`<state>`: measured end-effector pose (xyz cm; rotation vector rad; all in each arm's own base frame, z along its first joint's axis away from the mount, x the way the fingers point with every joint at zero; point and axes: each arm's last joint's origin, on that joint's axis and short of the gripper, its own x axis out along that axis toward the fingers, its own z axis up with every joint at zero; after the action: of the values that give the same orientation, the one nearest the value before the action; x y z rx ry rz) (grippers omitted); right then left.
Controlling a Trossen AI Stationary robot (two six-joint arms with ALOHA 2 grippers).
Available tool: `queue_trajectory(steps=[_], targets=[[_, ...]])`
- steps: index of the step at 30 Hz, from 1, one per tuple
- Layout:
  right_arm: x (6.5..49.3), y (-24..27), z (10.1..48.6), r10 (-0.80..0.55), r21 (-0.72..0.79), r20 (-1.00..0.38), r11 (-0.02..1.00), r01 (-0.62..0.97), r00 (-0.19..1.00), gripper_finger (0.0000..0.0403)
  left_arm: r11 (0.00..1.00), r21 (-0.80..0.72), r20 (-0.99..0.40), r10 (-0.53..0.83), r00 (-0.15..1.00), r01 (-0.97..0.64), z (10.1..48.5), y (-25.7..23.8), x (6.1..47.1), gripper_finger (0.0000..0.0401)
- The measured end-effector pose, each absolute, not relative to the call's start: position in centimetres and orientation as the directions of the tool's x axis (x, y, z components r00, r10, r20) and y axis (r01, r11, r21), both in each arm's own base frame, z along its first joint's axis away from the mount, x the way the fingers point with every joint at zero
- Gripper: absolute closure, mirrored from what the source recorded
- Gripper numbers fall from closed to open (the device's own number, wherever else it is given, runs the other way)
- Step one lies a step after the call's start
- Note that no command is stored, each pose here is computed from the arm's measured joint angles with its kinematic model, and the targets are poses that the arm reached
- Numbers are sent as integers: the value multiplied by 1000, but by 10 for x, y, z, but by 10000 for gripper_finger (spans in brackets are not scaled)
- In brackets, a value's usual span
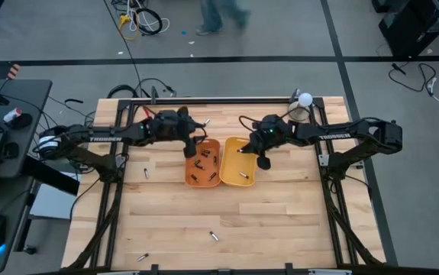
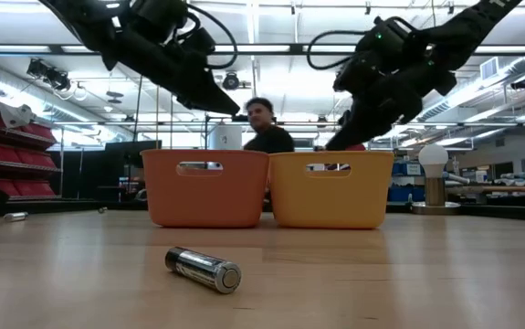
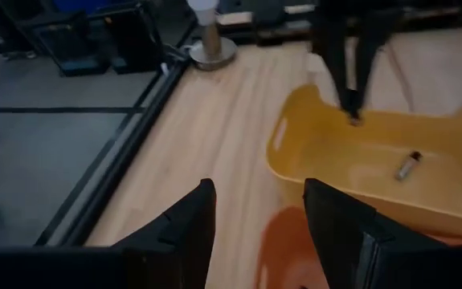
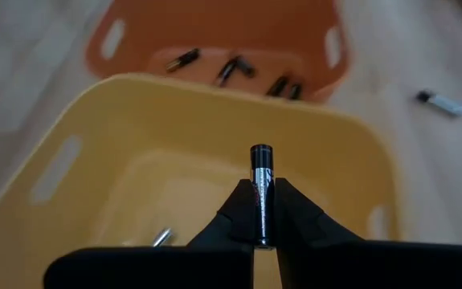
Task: Sort batteries
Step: Put the silver battery into the yellow bin
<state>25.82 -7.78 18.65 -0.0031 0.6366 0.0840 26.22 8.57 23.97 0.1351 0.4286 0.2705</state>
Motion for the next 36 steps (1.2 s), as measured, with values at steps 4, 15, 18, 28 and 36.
queue_trajectory(steps=[4,15,18,28,36], targets=[[255,-77,184,148,43,-604,987,-153,783,385,946,188,-339,316,886,-265,245,95,261,215],[256,-80,186,142,0,-589,985,-175,796,384,961,105,-353,278,893,-257,237,111,261,215],[256,-80,186,141,17,-585,987,-162,799,384,961,92,-355,276,894,-260,237,111,261,215],[255,-76,183,160,97,-613,987,-128,774,383,969,28,-389,237,890,-246,233,98,265,215],[257,-65,183,192,136,-616,981,-136,764,382,965,46,-391,256,884,-260,233,94,266,215]])
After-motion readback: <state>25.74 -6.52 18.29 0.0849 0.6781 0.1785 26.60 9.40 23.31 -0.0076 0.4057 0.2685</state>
